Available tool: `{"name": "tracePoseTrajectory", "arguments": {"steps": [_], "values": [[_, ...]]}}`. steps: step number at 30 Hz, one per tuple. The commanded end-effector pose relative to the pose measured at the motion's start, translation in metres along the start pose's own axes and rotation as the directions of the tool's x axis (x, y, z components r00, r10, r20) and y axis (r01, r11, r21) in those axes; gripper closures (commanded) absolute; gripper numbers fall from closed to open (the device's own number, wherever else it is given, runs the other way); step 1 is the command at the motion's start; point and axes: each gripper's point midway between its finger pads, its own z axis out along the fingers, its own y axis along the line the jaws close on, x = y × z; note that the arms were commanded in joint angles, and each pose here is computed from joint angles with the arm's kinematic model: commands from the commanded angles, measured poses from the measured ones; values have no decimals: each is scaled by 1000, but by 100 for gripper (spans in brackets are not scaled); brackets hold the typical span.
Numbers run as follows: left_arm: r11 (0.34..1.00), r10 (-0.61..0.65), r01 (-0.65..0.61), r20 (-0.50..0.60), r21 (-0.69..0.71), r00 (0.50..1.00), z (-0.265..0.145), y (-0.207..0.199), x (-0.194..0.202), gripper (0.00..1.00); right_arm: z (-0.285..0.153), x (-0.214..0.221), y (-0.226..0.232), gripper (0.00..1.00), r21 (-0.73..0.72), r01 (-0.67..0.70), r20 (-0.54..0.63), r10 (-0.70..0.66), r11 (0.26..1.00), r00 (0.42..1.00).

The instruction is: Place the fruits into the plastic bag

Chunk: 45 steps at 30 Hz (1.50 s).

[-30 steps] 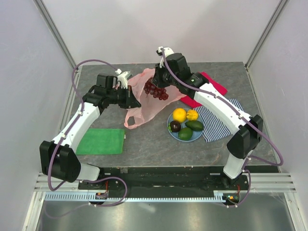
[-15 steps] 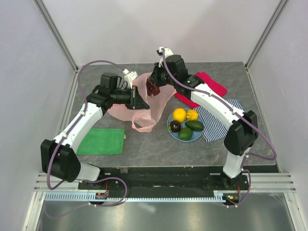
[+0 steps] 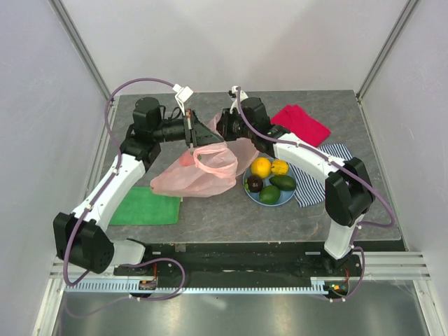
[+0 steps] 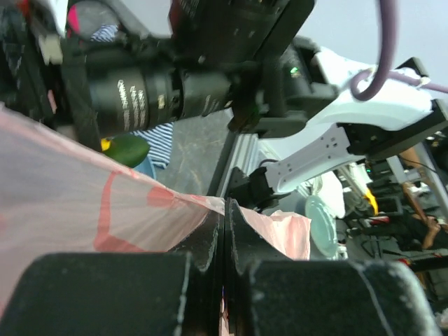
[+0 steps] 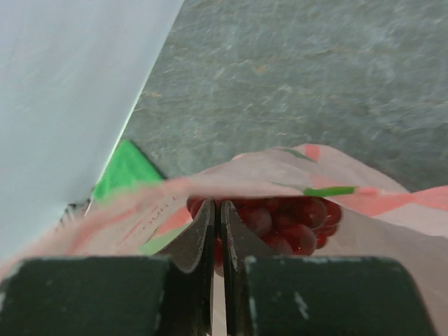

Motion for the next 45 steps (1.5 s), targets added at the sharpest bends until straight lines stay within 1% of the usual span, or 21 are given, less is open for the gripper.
{"name": "tracePoseTrajectory", "arguments": {"steps": [1, 6, 10, 14, 17, 19, 20, 21, 23, 24, 26, 27, 29, 32, 36, 38, 41, 42, 44, 45], "values": [[996, -19, 19, -6, 85, 1000, 0, -8, -10, 98, -11, -20, 45, 100, -182, -23, 78, 37, 983, 996], [998, -49, 49, 1, 35, 999, -8, 20, -2, 98, 8, 23, 7, 100, -75, -67, -26, 65, 995, 998], [997, -72, 72, 16, -20, 997, -17, 44, 4, 98, 15, 42, -14, 100, -9, -72, -66, 72, 997, 995], [994, -90, 90, 15, -58, 996, -20, 62, 11, 98, 18, 53, -23, 94, 14, -70, -91, 71, 997, 993], [991, -121, 120, 0, -54, 993, -21, 68, 17, 98, 20, 57, -25, 83, 18, -67, -102, 68, 998, 992], [991, -116, 117, 6, -60, 993, -23, 69, 16, 98, 20, 58, -26, 74, 16, -66, -105, 67, 998, 992], [990, -122, 122, 6, -64, 993, -24, 71, 18, 98, 21, 60, -27, 70, 17, -67, -109, 68, 998, 992], [991, -116, 116, 7, -67, 993, -25, 71, 18, 98, 22, 60, -27, 63, 17, -68, -108, 69, 998, 992], [990, -117, 117, 12, -78, 993, -27, 73, 17, 98, 22, 62, -27, 60, 11, -69, -113, 69, 998, 991], [990, -115, 116, 15, -83, 993, -28, 75, 17, 99, 23, 61, -27, 55, 7, -66, -108, 67, 998, 992], [989, -121, 122, 16, -86, 992, -28, 76, 17, 98, 23, 62, -27, 49, 4, -68, -110, 68, 998, 992], [988, -124, 125, 19, -90, 992, -29, 77, 17, 98, 22, 62, -26, 42, 5, -66, -108, 66, 998, 992], [988, -123, 125, 21, -91, 992, -30, 78, 16, 98, 22, 61, -27, 36, 4, -59, -105, 59, 998, 993], [988, -125, 126, 23, -94, 992, -31, 78, 16, 98, 18, 59, -26, 32, 9, -51, -95, 51, 999, 994], [986, -126, 129, 35, -109, 991, -35, 82, 14, 98, 11, 59, -28, 32, 27, -41, -95, 43, 999, 995], [983, -115, 122, 58, -137, 992, -41, 87, 8, 98, -1, 57, -27, 30, 35, -33, -75, 35, 999, 997], [973, -104, 126, 122, -195, 987, -60, 100, -4, 98, -27, 54, -21, 29, 27, -10, -43, 11, 1000, 999], [971, -104, 128, 128, -201, 986, -62, 101, -5, 98, -42, 49, -14, 28, 19, -1, -19, 1, 1000, 1000], [970, -99, 125, 134, -208, 986, -64, 103, -7, 98, -56, 42, -10, 28, 22, 9, 11, -10, 1000, 1000], [966, -126, 151, 127, -211, 984, -64, 105, -3, 98, -69, 34, -3, 27, 15, 23, 36, -23, 1000, 999]]}}
